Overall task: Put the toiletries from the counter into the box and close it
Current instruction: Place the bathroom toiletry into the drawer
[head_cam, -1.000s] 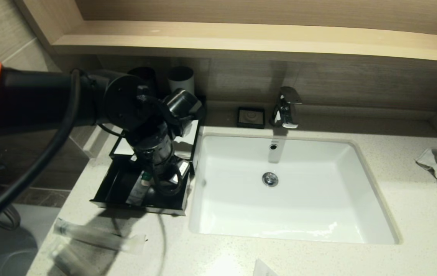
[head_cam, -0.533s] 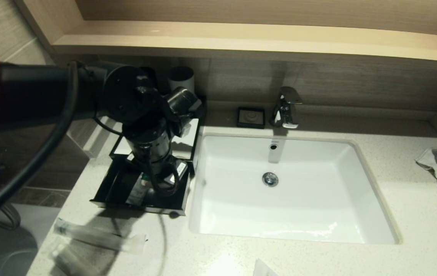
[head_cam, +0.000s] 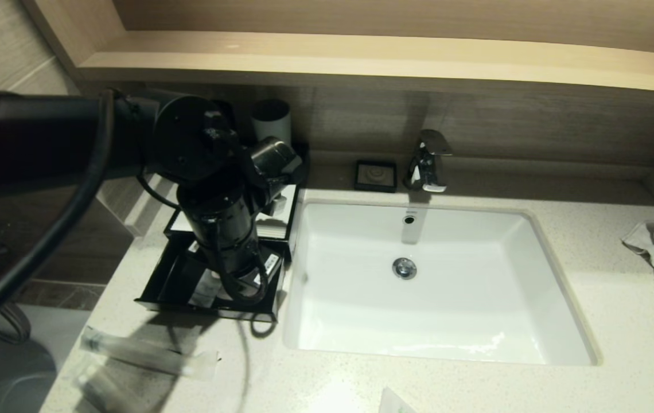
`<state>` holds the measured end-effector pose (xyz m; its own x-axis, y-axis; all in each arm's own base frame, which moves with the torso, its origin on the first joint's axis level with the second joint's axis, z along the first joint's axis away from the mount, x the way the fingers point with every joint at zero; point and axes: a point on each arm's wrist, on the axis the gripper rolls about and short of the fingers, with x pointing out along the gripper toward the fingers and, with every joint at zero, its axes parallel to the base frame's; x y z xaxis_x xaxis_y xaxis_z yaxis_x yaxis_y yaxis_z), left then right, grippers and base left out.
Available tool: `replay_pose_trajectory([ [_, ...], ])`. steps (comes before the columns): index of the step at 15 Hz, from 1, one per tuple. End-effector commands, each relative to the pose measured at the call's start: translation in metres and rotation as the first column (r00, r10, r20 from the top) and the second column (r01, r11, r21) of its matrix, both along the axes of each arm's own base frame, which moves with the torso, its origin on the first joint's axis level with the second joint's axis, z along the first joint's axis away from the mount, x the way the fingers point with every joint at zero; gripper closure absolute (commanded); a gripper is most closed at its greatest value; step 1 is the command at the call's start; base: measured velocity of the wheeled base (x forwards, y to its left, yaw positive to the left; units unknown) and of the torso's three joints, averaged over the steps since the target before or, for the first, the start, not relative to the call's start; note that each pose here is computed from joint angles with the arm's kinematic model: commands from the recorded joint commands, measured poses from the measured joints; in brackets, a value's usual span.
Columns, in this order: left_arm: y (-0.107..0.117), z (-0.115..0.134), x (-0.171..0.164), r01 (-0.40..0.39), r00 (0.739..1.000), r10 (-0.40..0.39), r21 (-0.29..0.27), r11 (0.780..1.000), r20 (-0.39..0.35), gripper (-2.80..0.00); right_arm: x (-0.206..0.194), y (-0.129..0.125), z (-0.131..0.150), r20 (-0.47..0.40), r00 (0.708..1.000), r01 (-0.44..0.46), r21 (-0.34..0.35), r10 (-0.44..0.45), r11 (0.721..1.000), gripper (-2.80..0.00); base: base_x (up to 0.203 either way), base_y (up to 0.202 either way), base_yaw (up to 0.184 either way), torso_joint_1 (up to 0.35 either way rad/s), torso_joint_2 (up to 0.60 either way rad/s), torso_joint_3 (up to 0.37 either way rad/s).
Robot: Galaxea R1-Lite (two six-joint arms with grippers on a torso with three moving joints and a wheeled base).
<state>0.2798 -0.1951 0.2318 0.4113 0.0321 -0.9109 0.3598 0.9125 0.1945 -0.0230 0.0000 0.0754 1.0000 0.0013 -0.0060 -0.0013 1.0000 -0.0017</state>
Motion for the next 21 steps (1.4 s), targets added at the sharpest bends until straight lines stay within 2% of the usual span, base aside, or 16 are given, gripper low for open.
replay_pose_trajectory([
  [1,0.0,-0.001,-0.001,-0.002,1.0,0.002,0.006,1.0,-0.009,0.0,0.0,0.0,0.0,0.0,1.0,0.0,0.0,0.0,1.0,0.0,0.0,0.0,0.0,0.0,0.0,0.0],
  [6,-0.005,-0.013,0.005,0.008,0.998,-0.008,0.012,1.0,-0.056,0.0,0.0,0.0,0.0,0.0,1.0,0.0,0.0,0.0,1.0,0.0,0.0,0.0,0.0,0.0,0.0,0.0],
  [12,-0.015,-0.025,0.019,0.008,0.999,-0.007,0.013,1.0,-0.054,0.0,0.0,0.0,0.0,0.0,1.0,0.0,0.0,0.0,1.0,0.0,0.0,0.0,0.0,0.0,0.0,0.0],
  [21,-0.019,-0.027,0.034,0.005,0.999,-0.004,-0.033,0.999,0.034,0.0,0.0,0.0,0.0,0.0,1.0,0.0,0.0,0.0,1.0,0.0,0.0,0.0,0.0,0.0,0.0,0.0],
])
